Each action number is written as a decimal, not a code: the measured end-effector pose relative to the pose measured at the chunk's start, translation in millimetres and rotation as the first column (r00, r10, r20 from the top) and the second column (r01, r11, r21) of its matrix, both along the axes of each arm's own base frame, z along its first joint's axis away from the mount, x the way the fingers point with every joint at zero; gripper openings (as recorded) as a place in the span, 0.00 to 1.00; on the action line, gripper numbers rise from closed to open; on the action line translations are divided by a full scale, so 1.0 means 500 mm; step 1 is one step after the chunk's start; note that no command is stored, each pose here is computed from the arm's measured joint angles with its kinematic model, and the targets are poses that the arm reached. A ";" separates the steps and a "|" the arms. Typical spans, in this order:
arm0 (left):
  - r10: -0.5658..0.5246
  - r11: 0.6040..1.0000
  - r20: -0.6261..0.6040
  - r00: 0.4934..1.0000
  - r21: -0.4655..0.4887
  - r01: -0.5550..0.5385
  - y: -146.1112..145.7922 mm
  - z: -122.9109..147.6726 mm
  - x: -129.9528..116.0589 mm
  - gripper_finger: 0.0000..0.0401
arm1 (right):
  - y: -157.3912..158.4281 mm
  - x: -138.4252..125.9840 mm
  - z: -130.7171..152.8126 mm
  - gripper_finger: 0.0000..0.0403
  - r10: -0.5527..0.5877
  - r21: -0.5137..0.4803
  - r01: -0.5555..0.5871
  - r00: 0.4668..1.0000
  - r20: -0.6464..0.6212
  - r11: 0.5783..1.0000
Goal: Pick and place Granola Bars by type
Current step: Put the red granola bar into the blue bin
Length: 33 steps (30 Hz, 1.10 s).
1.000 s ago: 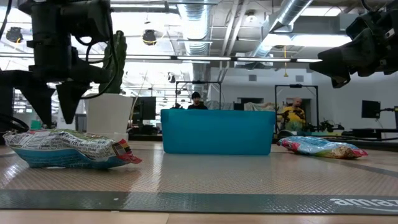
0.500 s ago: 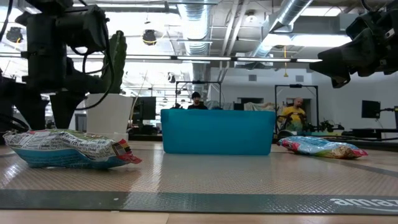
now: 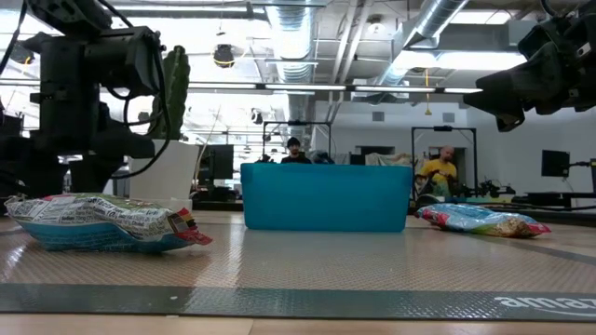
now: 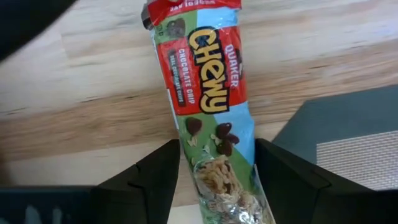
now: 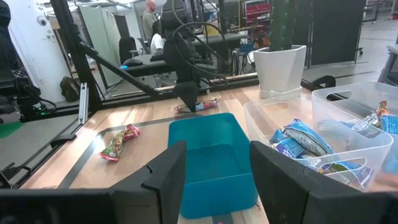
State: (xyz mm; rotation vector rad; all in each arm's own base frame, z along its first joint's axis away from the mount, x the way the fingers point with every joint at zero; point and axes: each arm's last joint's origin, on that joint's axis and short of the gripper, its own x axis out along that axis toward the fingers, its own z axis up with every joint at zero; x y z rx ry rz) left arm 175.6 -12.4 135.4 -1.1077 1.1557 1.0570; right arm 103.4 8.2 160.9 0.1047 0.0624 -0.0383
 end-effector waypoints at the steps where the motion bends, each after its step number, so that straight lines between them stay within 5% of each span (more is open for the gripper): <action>1: -0.001 1.000 0.000 1.000 0.000 0.001 0.000 0.000 0.000 0.49 | 0.000 0.000 0.000 0.42 0.000 0.000 0.000 1.000 0.000 1.000; 13: -0.027 1.000 0.019 0.999 0.001 0.027 0.000 0.003 -0.001 0.24 | 0.000 0.000 0.000 0.42 0.000 0.000 0.000 1.000 0.000 1.000; 21: -0.030 0.995 0.286 0.958 0.104 0.000 0.005 0.049 0.017 0.22 | 0.000 0.000 0.000 0.42 0.000 0.000 0.000 1.000 0.000 1.000; 26: -0.056 0.976 0.494 0.868 0.211 -0.057 0.012 0.097 0.024 0.22 | 0.000 0.000 0.000 0.43 0.000 0.000 0.000 1.000 0.000 1.000; 33: -0.247 0.909 0.735 0.631 0.402 -0.112 0.017 0.174 0.057 0.22 | 0.000 0.000 0.000 0.42 0.000 0.000 0.000 1.000 0.000 1.000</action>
